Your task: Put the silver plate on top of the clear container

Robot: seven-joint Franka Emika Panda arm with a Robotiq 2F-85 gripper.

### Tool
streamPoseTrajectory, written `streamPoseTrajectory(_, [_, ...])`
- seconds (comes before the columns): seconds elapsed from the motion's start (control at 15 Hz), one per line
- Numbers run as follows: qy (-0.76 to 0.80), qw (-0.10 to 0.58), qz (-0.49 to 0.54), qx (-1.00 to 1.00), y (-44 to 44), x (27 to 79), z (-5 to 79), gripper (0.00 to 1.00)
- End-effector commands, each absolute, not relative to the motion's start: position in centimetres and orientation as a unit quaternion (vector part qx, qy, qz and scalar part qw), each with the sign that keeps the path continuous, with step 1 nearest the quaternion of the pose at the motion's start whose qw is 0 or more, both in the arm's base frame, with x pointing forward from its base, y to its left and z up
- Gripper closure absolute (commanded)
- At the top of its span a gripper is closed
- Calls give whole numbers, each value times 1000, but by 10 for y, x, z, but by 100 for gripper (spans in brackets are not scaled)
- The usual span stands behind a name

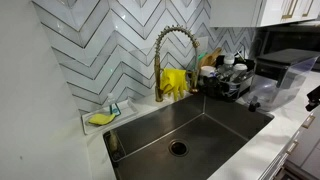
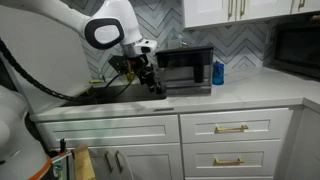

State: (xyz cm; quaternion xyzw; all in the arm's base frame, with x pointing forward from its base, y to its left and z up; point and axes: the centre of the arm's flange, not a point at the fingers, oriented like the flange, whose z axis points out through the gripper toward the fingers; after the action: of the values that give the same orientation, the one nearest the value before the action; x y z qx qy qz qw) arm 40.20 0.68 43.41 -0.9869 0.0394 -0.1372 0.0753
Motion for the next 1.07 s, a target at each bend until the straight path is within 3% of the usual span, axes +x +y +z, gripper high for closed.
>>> streamPoseTrajectory(0.0, [39, 75, -137, -987, 7, 402, 434, 0])
streamPoseTrajectory(0.53, [39, 75, -137, -987, 7, 402, 434, 0])
streamPoseTrajectory(1.0, [28, -21, -132, -991, 85, 390, 535, 0])
